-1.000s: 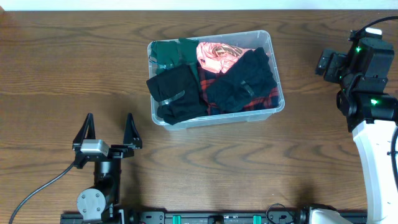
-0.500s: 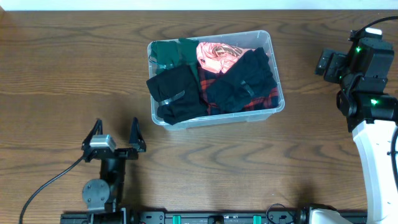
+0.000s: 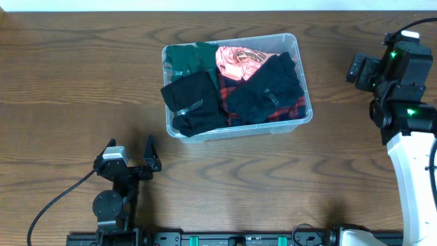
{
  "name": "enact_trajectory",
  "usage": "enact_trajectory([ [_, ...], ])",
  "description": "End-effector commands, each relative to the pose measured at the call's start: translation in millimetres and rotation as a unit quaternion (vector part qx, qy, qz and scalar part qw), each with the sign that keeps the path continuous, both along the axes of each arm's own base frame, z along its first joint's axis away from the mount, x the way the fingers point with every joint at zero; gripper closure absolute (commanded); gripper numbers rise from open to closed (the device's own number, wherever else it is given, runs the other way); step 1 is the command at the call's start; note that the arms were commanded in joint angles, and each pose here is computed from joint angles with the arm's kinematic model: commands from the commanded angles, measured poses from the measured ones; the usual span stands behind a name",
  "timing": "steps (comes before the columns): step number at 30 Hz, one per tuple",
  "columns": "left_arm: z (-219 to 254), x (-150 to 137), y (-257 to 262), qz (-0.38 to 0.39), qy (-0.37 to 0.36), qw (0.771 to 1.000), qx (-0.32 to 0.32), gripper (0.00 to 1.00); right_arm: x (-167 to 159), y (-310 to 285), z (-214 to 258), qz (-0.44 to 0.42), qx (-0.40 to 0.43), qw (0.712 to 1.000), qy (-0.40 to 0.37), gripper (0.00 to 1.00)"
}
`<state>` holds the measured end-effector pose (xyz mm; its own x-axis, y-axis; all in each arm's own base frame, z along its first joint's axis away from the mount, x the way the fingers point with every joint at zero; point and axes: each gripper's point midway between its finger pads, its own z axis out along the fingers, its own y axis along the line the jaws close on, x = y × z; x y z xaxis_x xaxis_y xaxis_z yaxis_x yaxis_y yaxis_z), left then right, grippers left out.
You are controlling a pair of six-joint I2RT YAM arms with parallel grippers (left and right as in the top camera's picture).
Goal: Pack container
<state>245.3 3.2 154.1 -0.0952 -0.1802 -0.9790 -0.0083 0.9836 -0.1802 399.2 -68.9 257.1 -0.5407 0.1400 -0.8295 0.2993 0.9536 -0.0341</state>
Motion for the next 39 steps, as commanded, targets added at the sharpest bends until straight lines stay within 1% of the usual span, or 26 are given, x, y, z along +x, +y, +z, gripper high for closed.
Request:
enact_trajectory([
  [1,-15,-1,-3,-0.007,0.024,1.0,-0.003,0.02,1,-2,0,-0.005,0.001,1.0,0.0,0.01],
  [35,-15,-1,-3,-0.007,0.024,1.0,-0.003,0.02,0,-2,1,-0.005,0.001,1.0,-0.001,0.01],
  [39,-15,-1,-3,-0.007,0.024,1.0,-0.003,0.02,-13,5,16,0.002,0.0,1.0,-0.012,0.01],
])
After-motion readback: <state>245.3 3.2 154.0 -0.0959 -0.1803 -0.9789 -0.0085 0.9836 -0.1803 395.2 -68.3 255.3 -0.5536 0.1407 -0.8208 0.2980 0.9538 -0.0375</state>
